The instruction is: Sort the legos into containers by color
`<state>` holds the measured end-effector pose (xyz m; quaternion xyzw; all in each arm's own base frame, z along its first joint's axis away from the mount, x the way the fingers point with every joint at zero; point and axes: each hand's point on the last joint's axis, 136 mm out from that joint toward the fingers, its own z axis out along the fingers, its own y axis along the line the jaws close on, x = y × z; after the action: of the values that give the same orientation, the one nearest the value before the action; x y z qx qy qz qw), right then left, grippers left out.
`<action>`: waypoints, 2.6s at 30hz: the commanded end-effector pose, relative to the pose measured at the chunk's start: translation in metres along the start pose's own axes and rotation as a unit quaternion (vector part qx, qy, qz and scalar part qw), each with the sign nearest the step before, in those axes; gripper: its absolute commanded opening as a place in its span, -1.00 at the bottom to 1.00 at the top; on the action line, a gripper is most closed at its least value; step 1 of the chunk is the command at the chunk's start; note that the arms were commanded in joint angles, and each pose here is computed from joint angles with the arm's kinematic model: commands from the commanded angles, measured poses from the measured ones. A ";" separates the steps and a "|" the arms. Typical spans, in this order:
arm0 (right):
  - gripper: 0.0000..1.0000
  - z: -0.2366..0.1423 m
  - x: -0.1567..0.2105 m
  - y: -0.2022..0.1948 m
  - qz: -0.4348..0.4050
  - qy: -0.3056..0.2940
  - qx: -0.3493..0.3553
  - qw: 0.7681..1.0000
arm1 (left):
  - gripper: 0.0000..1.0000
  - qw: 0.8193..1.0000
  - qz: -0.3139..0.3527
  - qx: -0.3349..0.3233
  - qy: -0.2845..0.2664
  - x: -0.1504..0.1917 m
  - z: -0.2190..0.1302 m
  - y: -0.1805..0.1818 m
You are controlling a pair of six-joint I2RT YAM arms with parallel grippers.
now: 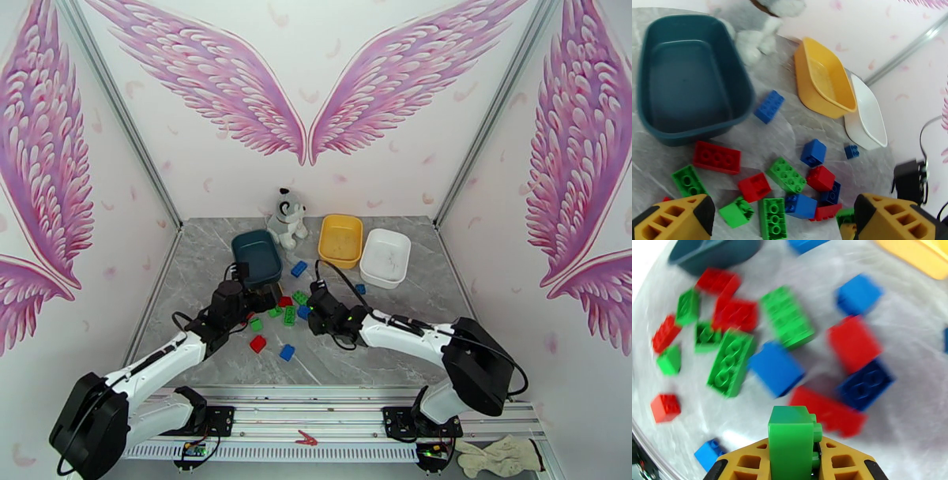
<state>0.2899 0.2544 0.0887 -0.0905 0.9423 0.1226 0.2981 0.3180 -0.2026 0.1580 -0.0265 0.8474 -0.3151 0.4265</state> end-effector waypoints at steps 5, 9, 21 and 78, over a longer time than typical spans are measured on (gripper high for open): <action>-0.81 -0.024 -0.070 -0.108 0.144 -0.075 0.066 0.985 | 0.98 0.995 0.074 0.056 0.026 0.013 0.018 -0.050; -0.74 -0.037 -0.111 -0.158 0.208 -0.124 0.098 0.965 | 0.98 0.987 0.140 0.057 0.047 0.033 0.026 -0.075; -0.46 -0.013 -0.161 -0.260 0.266 -0.083 0.186 0.942 | 0.97 0.973 0.218 0.045 0.062 0.059 0.035 -0.099; 0.74 0.060 0.041 0.101 -0.022 0.036 0.042 0.998 | 0.98 0.984 -0.071 -0.137 -0.086 -0.045 -0.045 0.093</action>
<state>0.2544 0.3683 0.0321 -0.1256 0.9539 0.1008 0.2534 0.3387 -0.0912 0.1613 -0.1706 0.8376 -0.2143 0.4727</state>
